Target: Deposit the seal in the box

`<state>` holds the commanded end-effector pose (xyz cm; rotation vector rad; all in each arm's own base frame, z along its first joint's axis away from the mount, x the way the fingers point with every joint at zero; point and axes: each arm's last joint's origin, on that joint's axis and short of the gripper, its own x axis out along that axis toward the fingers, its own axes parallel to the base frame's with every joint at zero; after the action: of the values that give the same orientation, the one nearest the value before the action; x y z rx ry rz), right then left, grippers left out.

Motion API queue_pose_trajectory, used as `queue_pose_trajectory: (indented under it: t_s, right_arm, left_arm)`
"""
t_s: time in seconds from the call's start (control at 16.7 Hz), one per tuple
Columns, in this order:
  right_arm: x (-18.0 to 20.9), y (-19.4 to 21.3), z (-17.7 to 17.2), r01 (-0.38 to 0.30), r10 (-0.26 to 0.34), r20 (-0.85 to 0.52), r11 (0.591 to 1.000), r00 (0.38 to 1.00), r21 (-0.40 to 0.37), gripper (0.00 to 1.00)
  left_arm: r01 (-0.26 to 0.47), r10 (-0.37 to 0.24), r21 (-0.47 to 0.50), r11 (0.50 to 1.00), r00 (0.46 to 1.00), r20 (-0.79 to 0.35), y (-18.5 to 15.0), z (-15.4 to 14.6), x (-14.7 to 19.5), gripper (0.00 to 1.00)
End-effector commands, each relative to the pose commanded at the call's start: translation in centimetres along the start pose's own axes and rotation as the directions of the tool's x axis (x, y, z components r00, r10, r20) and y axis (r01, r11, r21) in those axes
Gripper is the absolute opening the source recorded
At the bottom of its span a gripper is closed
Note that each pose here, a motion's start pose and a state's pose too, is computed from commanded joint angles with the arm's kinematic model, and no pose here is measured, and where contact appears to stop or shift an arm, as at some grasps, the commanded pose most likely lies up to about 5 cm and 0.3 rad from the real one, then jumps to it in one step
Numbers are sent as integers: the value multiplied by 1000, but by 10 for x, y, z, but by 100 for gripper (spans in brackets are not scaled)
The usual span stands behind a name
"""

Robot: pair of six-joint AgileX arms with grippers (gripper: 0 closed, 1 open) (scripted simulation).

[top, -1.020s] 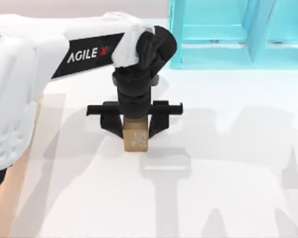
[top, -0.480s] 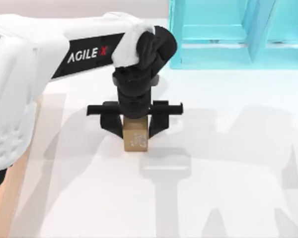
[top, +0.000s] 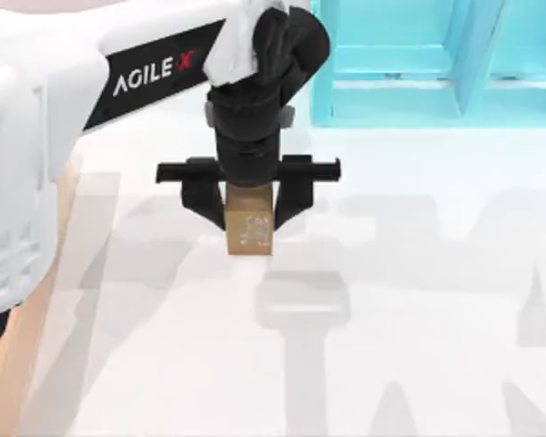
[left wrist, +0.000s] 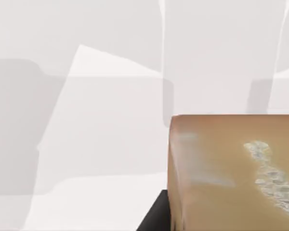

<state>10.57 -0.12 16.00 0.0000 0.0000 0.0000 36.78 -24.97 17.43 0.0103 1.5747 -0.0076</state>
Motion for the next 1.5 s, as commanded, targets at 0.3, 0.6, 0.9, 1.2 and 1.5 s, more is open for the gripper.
queue_pose_trajectory:
  t_s: [0.3,0.6,0.9,1.2,1.5]
  right_arm:
    - [0,0,0,0,0,0,1000,1000,0,100]
    - [0,0,0,0,0,0,1000,1000,0,100]
    - [0,0,0,0,0,0,1000,1000,0,100]
    - [0,0,0,0,0,0,1000,1000,0,100]
    - [0,0,0,0,0,0,1000,1000,0,100]
  left_arm:
    - [-3,3,8,1000,1000,1,2,-5,-53,0]
    - [-4,4,8,1000,1000,1,3,-4,-55,0]
    - [-5,5,9,1000,1000,0,51,10,-64,0]
    - [-4,4,8,1000,1000,-2,183,19,-82,0]
    - [1,-1,7,1000,1000,-3,311,-22,-94,0]
